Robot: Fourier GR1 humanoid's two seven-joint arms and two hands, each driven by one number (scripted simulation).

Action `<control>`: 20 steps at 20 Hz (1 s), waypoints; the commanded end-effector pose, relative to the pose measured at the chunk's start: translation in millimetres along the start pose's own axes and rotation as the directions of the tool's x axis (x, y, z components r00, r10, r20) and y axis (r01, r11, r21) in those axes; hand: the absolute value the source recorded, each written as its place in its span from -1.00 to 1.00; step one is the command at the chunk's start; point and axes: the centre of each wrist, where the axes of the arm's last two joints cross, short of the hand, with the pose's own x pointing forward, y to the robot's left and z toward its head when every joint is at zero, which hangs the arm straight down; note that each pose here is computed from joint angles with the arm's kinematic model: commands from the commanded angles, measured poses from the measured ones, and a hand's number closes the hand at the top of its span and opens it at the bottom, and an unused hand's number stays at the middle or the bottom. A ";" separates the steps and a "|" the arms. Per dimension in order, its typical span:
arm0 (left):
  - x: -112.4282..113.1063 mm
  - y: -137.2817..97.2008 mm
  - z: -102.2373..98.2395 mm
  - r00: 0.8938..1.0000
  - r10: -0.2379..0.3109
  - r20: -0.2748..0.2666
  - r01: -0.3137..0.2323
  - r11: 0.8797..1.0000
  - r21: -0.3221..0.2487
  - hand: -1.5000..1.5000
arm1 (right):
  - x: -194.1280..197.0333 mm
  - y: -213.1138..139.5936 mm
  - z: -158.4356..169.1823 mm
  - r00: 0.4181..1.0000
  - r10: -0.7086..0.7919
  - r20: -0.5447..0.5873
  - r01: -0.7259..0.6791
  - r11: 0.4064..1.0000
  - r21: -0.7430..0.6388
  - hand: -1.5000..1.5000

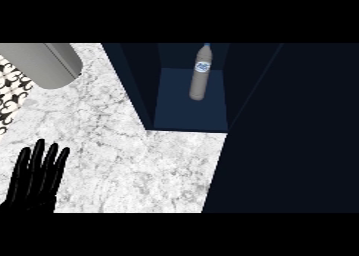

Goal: Pick up the bottled water, place it into the cabinet and close the cabinet

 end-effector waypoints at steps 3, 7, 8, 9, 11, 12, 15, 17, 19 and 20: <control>8.0 5.5 2.6 1.000 0.017 -0.006 -0.017 1.000 -0.018 -1.00 | 9.6 11.5 -35.4 0.998 0.025 0.052 -0.021 0.998 -0.067 1.00; 5.6 15.8 0.2 1.000 -0.001 0.016 0.001 1.000 -0.004 -1.00 | 6.4 6.0 -40.5 0.998 0.026 0.051 -0.023 0.998 -0.054 1.00; 8.1 11.2 0.8 1.000 0.007 0.024 -0.007 1.000 -0.018 -1.00 | 7.5 6.2 -39.6 0.998 0.013 0.057 -0.010 0.999 -0.053 1.00; 8.3 13.4 -1.1 1.000 0.009 0.025 -0.009 1.000 -0.016 -1.00 | 7.9 7.3 -41.0 0.999 0.020 0.048 -0.019 0.999 -0.031 1.00; 8.7 6.8 4.1 0.999 0.032 0.016 -0.031 0.999 -0.032 -1.00 | 7.4 8.1 -41.6 0.998 0.021 0.055 -0.019 0.999 -0.027 1.00; 6.0 18.0 4.2 1.000 0.012 -0.007 -0.012 1.000 -0.029 -1.00 | 4.4 5.8 -43.0 0.998 0.018 0.057 -0.016 0.999 -0.033 1.00; 10.0 19.7 2.3 1.000 0.009 0.013 -0.009 0.999 -0.038 -1.00 | 4.2 4.0 -43.2 0.998 0.020 0.051 -0.019 1.000 -0.024 1.00; 12.8 20.8 -0.1 0.999 0.003 0.032 -0.002 0.999 -0.037 -1.00 | 6.8 2.2 -40.2 0.998 0.011 0.067 -0.008 0.999 -0.034 1.00; 12.9 20.7 1.7 1.000 0.012 0.025 -0.011 0.999 -0.034 -1.00 | 1.3 1.7 -40.7 0.998 -0.026 0.053 0.028 0.999 -0.038 1.00; 12.8 22.1 2.7 1.000 0.012 0.023 -0.011 0.999 -0.048 -1.00 | -0.2 0.2 -40.6 0.998 -0.042 0.051 0.044 0.998 -0.048 1.00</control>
